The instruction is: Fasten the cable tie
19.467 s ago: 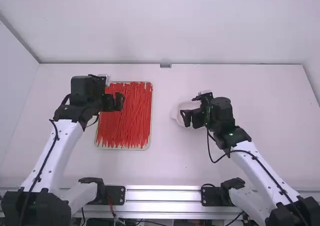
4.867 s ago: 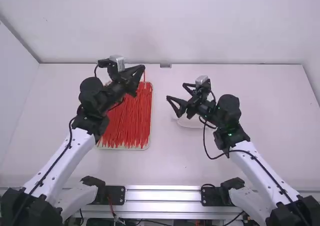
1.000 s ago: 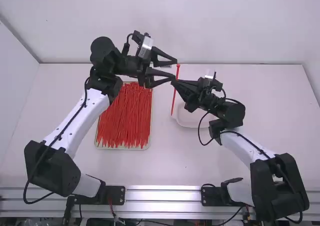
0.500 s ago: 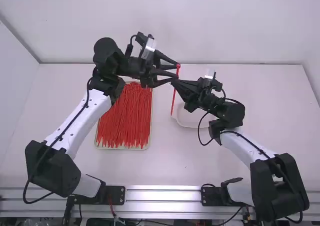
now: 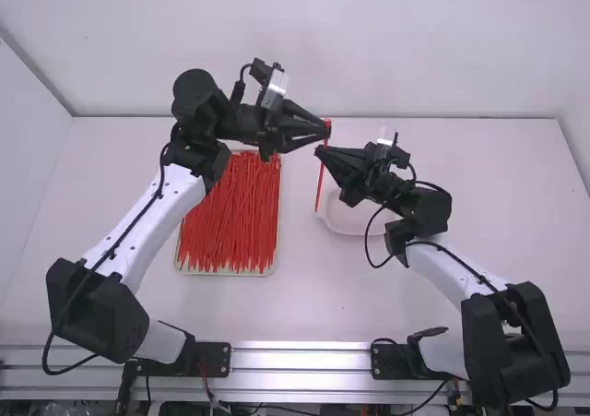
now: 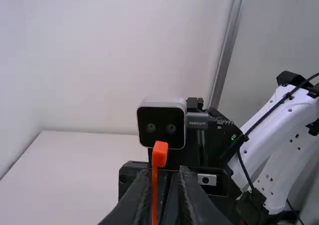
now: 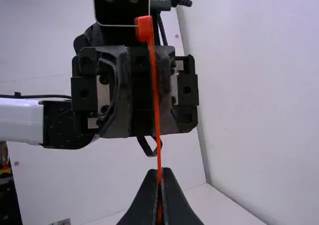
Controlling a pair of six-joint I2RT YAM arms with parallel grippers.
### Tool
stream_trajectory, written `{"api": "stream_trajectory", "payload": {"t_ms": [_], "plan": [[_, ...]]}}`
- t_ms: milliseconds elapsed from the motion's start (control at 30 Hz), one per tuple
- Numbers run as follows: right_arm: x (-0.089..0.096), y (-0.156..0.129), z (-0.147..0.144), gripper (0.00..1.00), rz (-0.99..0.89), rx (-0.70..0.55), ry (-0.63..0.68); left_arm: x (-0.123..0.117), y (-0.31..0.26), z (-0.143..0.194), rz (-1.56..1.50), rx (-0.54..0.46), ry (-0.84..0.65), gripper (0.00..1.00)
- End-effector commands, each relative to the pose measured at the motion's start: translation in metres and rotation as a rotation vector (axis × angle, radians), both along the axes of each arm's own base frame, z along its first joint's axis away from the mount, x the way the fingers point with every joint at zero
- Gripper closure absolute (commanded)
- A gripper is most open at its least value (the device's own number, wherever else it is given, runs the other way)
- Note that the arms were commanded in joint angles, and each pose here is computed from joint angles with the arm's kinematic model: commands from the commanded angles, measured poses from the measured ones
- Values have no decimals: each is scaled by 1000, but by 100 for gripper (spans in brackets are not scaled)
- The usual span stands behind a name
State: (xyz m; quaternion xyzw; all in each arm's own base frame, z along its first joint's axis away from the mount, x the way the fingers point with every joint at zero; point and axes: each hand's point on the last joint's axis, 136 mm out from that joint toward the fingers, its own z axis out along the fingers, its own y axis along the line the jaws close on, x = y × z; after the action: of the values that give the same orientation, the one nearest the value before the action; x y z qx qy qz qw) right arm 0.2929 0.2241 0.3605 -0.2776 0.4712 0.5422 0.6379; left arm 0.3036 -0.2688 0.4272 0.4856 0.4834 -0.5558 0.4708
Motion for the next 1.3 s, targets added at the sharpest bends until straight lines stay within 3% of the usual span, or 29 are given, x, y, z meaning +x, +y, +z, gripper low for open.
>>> {"api": "stream_trajectory", "payload": {"t_ms": [0,33,267,300,367,400,433,467,500,567,933,1267], "plan": [[-1,1,12,100,2,17,-28,-4,-2,12,-6,-13,-23,94],[-1,1,12,100,4,16,-28,-4,-2,12,-5,-13,-22,98],[-1,1,12,97,5,15,-26,-2,-3,13,7,-16,-15,98],[-1,1,12,82,5,15,-26,0,-3,14,18,-19,-5,98],[-2,2,11,63,10,10,-27,1,0,16,24,-24,0,98],[-2,2,11,60,11,10,-26,1,0,17,23,-25,1,98],[-2,2,10,45,16,5,-24,-1,0,19,17,-30,2,98],[-3,3,9,42,20,1,-22,-2,0,21,16,-34,1,98],[-5,4,8,31,33,-9,-25,-3,1,24,14,-41,-6,98],[-8,6,6,25,51,-24,-32,-2,3,28,22,-49,-4,98],[-2,-1,-14,22,82,-103,27,15,36,50,112,-109,61,98],[-15,12,-22,21,145,-151,-5,23,43,57,151,-138,97,98]]}}
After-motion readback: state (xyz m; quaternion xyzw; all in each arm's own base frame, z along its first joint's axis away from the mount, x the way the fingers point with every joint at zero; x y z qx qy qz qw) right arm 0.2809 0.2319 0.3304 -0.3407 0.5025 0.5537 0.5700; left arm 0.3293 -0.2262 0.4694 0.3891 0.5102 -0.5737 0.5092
